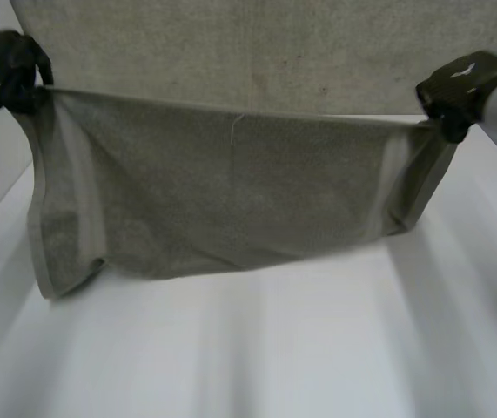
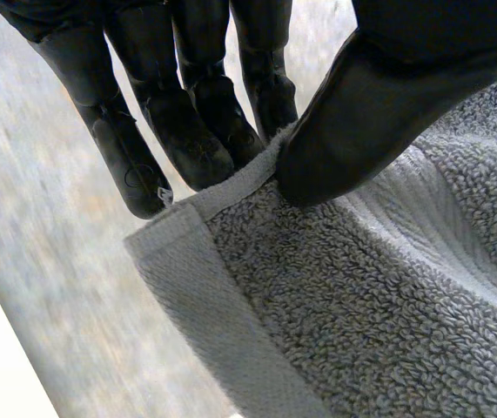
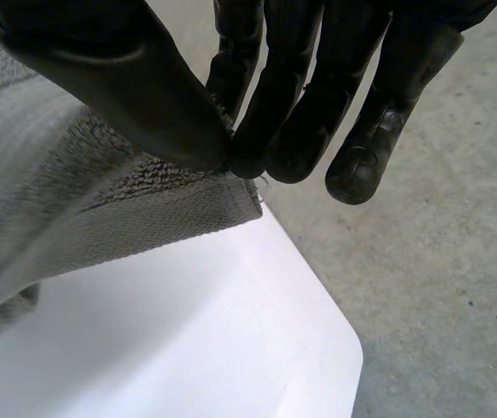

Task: Fold the towel.

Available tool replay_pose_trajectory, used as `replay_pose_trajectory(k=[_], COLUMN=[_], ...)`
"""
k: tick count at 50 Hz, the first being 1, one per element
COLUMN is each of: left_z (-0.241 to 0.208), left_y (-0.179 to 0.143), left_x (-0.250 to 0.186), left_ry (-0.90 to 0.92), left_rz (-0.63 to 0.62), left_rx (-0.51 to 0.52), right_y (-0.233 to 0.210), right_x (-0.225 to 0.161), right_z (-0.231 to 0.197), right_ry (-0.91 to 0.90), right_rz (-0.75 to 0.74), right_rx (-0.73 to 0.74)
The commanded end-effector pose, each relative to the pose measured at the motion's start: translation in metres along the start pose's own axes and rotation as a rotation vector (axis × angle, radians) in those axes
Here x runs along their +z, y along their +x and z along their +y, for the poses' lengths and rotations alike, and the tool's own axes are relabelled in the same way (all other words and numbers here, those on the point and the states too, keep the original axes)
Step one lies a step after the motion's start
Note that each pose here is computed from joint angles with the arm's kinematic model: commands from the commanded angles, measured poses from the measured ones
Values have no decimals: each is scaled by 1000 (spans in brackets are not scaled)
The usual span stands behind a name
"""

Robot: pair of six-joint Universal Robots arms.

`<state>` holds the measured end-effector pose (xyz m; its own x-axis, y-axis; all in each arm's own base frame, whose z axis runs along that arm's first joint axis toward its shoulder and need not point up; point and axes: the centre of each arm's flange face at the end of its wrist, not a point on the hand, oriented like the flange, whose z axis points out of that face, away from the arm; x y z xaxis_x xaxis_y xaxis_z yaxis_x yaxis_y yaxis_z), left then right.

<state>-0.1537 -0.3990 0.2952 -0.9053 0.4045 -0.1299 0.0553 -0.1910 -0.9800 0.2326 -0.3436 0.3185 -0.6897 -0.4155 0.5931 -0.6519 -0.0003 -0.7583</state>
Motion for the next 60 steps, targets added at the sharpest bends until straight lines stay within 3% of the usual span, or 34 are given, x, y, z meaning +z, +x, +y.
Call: replay_pose_trajectory(k=[1, 5, 6, 8, 9, 13, 17, 20, 22, 27, 28, 33, 41, 47, 56, 60], left_z=[24, -15, -15, -71, -71, -145, -164, -154, -140, -57, -56, 25, 97, 108, 51, 26], left_y=[0, -2, -2, -7, -7, -3, -1, 0, 0, 1, 1, 11, 29, 19, 4, 6], left_x=[37, 69, 69, 79, 79, 74, 67, 71, 73, 73, 73, 53, 19, -1, -33, -56], left_ry=[-26, 134, 134, 306, 307, 518, 570, 550, 510, 286, 285, 127, -5, -62, 1, 5], left_rz=[-30, -58, -58, -94, -94, -113, -100, -84, -83, -94, -94, -61, -3, -26, -22, -28], left_rx=[-17, 37, 37, 85, 86, 100, 58, 18, 4, -58, -58, -99, -101, -41, 24, 33], right_y=[-27, -11, 6, 22, 36, 60, 68, 64, 45, 16, 16, -23, -69, -76, -31, -3], right_x=[43, 54, 53, 45, 34, 11, 7, 11, 25, 45, 45, 67, 68, 33, -34, -54], right_z=[-12, -37, -56, -77, -97, -125, -129, -126, -109, -77, -77, -12, 55, 59, 25, 31], right_ry=[109, 245, 330, 422, 514, 680, 754, 749, 696, 617, 617, 460, 279, 241, 311, 235], right_rz=[100, 237, 335, 423, 494, 562, 538, 511, 418, 262, 262, 59, -91, -121, 12, 48], right_rx=[-59, -50, -36, -13, 24, 102, 106, 96, 86, 62, 62, 62, 97, 112, 120, 189])
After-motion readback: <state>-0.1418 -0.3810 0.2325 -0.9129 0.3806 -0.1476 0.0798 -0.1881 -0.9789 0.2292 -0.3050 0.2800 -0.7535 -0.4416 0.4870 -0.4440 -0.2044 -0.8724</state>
